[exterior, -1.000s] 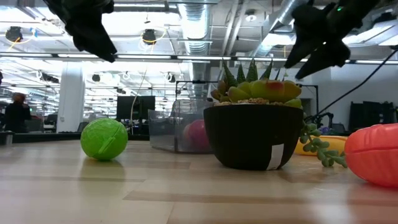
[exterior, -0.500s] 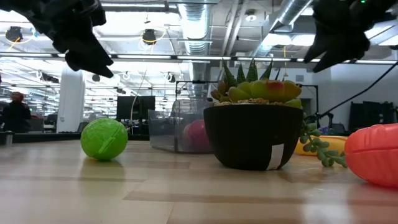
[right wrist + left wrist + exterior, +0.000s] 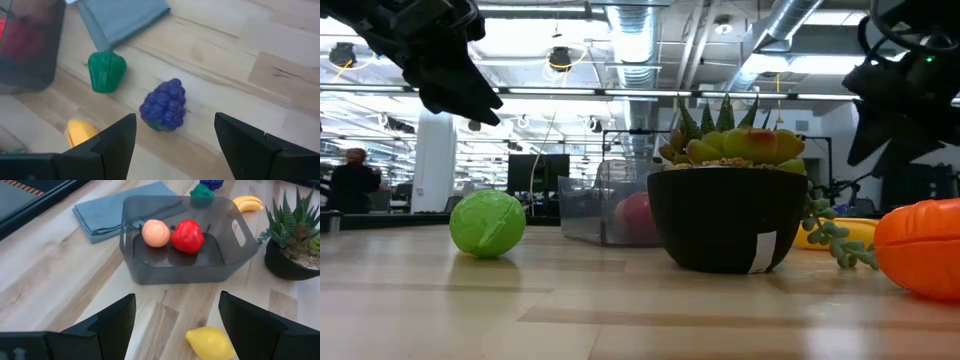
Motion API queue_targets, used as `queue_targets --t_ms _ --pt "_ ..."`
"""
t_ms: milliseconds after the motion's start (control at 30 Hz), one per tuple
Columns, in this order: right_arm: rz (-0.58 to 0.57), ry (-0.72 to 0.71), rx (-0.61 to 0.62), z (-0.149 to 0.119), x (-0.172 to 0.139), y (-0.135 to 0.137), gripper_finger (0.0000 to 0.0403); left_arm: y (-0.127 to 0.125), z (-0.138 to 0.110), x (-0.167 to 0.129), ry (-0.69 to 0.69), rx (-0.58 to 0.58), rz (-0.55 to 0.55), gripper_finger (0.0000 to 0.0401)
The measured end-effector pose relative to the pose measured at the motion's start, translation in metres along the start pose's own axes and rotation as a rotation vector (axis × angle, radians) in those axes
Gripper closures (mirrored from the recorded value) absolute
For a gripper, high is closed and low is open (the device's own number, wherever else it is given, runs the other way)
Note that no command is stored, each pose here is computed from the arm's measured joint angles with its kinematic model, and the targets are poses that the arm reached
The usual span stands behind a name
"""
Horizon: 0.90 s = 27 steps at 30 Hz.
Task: Pick and placing Produce into tupperware
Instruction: Put the violet grapes into the black bin
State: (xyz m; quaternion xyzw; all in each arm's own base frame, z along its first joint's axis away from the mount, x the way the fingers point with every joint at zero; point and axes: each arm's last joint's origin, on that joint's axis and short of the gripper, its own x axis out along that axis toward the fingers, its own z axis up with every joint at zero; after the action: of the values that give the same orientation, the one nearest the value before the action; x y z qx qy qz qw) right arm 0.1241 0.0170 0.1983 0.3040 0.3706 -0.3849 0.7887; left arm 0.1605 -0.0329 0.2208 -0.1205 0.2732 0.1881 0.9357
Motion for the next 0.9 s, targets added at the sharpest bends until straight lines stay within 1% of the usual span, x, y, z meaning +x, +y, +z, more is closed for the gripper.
queue_targets --t_ms 167,433,567,733,833,900 --pt "0.037 -0.012 0.014 0.006 0.002 0.003 0.0112 0.0 0.0 0.0 -0.006 0.0 0.009 0.0128" --pt "0.01 0.041 0.053 0.016 0.009 -0.003 0.0112 0.0 0.0 0.0 -0.009 -0.004 0.014 0.0128" --pt "0.024 0.075 0.062 0.022 0.012 -0.005 0.0112 0.001 0.0 0.0 -0.003 0.001 0.021 0.0128" --pt "0.031 0.081 0.091 0.027 0.014 -0.007 0.0112 0.003 -0.003 0.0 0.02 0.018 0.037 0.0128" --pt "0.033 0.121 0.102 0.028 0.017 -0.007 0.0112 0.003 -0.003 0.0 0.022 0.02 0.04 0.0128" --pt "0.041 0.16 0.088 0.028 0.02 -0.006 0.0112 0.003 -0.003 0.0 0.019 0.021 0.048 0.0128"
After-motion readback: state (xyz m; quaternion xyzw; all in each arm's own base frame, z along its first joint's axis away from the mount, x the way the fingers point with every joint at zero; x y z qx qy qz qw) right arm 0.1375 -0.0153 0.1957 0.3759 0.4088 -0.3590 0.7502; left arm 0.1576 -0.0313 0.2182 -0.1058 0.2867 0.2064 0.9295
